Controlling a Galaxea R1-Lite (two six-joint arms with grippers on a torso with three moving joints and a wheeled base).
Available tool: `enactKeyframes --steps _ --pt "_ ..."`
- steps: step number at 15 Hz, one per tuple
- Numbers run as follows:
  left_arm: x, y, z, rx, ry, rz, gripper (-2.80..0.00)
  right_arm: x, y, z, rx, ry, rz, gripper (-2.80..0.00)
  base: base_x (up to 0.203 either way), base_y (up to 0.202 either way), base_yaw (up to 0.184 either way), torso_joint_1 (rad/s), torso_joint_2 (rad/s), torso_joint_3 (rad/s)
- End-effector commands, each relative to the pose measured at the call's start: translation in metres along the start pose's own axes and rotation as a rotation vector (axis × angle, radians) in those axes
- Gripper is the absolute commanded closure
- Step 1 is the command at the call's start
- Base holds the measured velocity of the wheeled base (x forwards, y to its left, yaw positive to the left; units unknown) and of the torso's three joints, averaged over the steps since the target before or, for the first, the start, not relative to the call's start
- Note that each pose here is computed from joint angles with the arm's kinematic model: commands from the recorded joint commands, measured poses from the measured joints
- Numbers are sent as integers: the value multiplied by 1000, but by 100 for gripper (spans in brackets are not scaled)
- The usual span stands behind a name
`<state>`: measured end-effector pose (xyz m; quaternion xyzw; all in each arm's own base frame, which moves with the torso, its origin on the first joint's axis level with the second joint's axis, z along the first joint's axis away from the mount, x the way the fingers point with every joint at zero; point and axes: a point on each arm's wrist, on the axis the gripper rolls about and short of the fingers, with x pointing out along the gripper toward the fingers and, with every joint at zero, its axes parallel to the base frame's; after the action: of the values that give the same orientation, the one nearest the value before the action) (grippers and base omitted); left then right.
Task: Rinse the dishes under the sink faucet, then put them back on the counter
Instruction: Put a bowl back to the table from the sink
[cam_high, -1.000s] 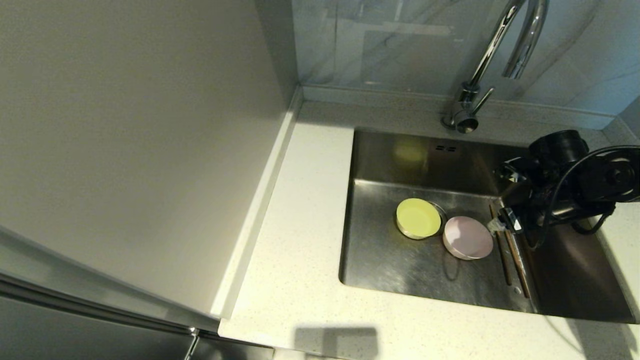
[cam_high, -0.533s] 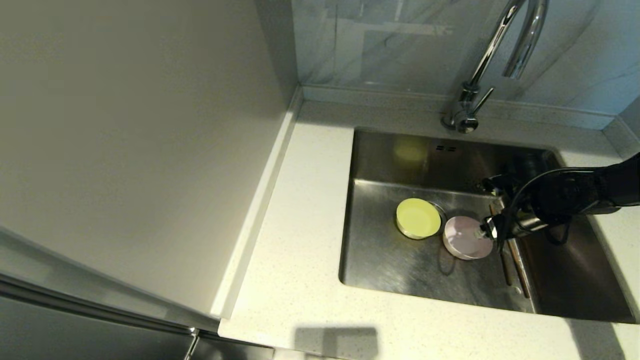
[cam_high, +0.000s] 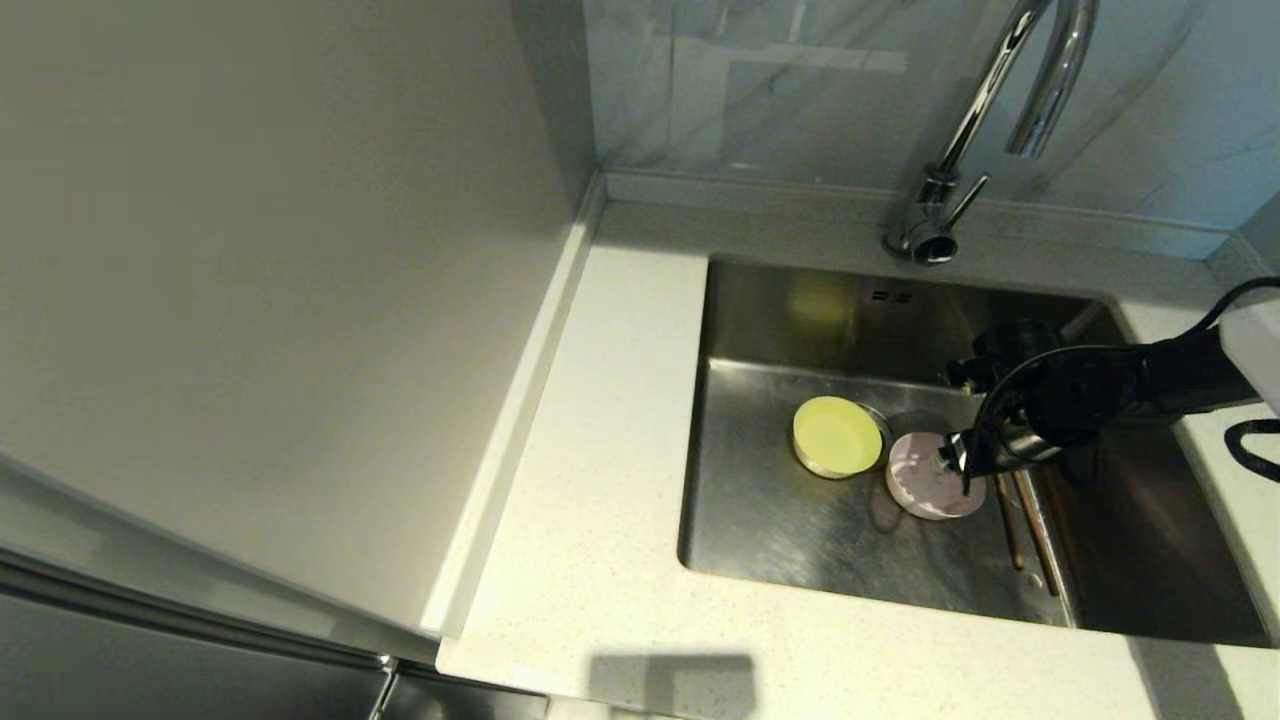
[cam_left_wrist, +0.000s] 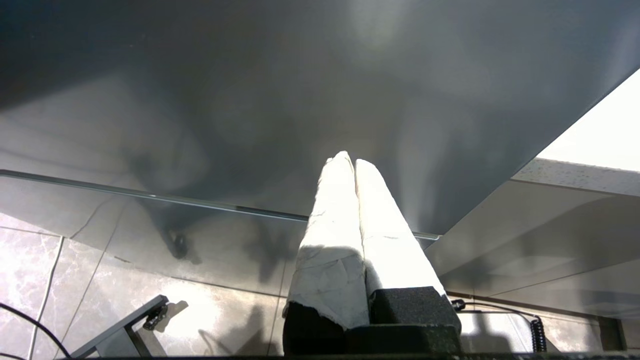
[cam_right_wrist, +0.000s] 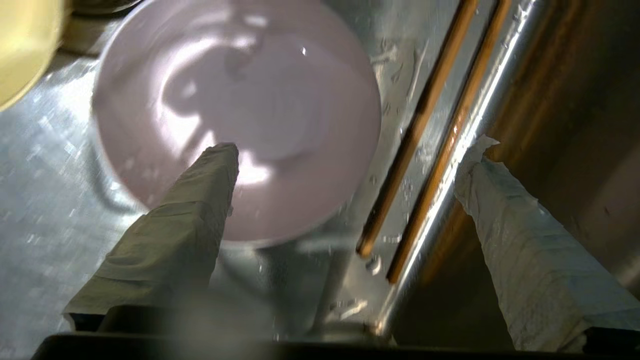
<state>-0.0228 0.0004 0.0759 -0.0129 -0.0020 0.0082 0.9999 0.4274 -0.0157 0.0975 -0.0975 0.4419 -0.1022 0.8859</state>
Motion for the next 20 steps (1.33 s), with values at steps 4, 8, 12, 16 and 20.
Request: enactKeyframes --steps 4,8,12,16,20 --pt "0 0 0 0 -4 0 0 36 -2 4 19 17 -14 -280 0 0 0 0 0 0" --pt "0 0 0 0 -4 0 0 53 -9 3 35 25 -28 -280 0 0 0 0 0 0" --pt "0 0 0 0 -4 0 0 58 -7 1 30 37 -20 0 0 0 0 0 0 0" --pt "0 0 0 0 -4 0 0 57 -7 0 32 38 -15 0 0 0 0 0 0 0" --pt "0 0 0 0 -4 0 0 50 -13 4 43 19 -14 0 0 0 0 0 0 0"
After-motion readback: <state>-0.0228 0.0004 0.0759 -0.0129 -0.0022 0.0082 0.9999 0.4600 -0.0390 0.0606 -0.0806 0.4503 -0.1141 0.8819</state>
